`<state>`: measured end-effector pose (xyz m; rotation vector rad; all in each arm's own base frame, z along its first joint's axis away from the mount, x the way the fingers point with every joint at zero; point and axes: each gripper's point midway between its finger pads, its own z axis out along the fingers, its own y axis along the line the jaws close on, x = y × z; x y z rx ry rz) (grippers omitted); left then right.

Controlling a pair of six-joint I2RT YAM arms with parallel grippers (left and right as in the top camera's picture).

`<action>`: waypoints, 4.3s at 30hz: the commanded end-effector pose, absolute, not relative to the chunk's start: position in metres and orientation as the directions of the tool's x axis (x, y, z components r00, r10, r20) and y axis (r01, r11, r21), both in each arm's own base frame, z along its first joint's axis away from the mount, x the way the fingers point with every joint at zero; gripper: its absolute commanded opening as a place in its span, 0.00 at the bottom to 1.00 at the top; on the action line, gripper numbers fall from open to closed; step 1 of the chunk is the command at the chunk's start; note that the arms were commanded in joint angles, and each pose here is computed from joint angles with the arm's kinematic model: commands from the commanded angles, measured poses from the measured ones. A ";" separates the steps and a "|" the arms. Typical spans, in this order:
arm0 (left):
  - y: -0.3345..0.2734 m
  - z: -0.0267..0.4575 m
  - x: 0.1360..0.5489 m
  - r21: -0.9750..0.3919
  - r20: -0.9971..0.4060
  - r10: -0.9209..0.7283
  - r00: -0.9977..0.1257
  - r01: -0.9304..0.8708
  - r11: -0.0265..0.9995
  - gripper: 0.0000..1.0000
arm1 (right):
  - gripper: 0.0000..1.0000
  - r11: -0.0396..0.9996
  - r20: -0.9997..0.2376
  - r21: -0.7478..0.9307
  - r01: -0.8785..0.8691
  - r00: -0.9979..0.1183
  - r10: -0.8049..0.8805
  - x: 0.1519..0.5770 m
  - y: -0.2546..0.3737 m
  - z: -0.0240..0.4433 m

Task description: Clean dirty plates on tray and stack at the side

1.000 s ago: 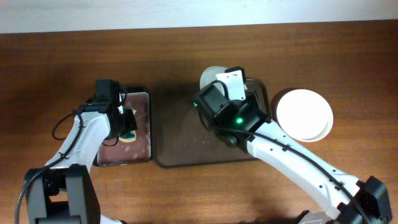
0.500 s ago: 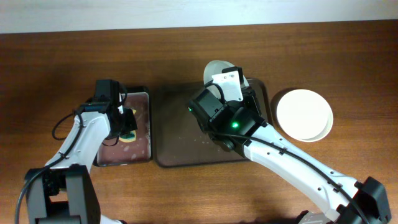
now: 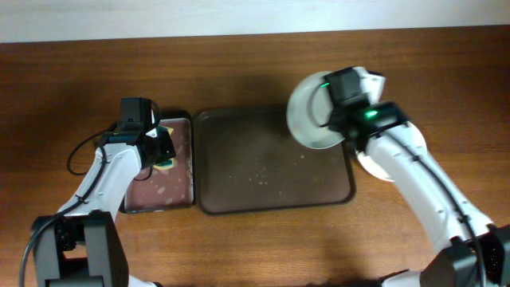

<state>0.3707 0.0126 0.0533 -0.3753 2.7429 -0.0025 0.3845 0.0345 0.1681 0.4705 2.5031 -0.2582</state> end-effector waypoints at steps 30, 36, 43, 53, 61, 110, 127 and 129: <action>0.015 0.052 0.369 -0.037 -0.362 -0.249 -0.898 -0.253 0.967 0.43 | 0.04 0.964 -0.492 -0.086 0.250 -0.852 0.177 0.354 0.015 0.172; 0.015 0.052 0.368 -0.036 -0.358 -0.248 -0.900 -0.253 0.967 0.50 | 0.04 0.888 -0.649 -0.406 0.218 -0.753 -0.112 0.358 0.053 0.212; 0.015 0.052 0.368 -0.036 -0.358 -0.248 -0.900 -0.253 0.967 0.52 | 0.04 0.808 -0.739 -0.526 0.264 -0.612 -0.281 0.352 0.092 0.251; 0.015 0.052 0.368 -0.036 -0.359 -0.248 -0.900 -0.253 0.967 0.52 | 0.04 0.747 -0.700 -0.612 0.261 -0.618 -0.358 0.353 0.096 0.247; 0.014 0.052 0.368 -0.039 -0.358 -0.249 -0.900 -0.252 0.967 0.52 | 0.04 0.702 -0.651 -0.676 0.224 -0.628 -0.427 0.356 0.097 0.250; 0.014 0.049 0.362 -0.032 -0.334 -0.249 -0.909 -0.253 0.967 0.51 | 0.04 0.659 -0.222 0.165 0.734 -0.623 0.750 0.297 -0.136 0.123; 0.010 0.083 0.378 -0.030 -0.353 -0.170 -0.920 -0.170 0.985 0.71 | 0.79 0.854 -0.143 0.357 0.380 -0.881 0.451 0.338 -0.051 0.105; -0.001 0.106 0.382 -0.060 -0.349 -0.158 -0.924 -0.147 0.987 0.74 | 0.80 0.908 -0.149 0.298 0.294 -0.925 0.349 0.339 -0.030 0.119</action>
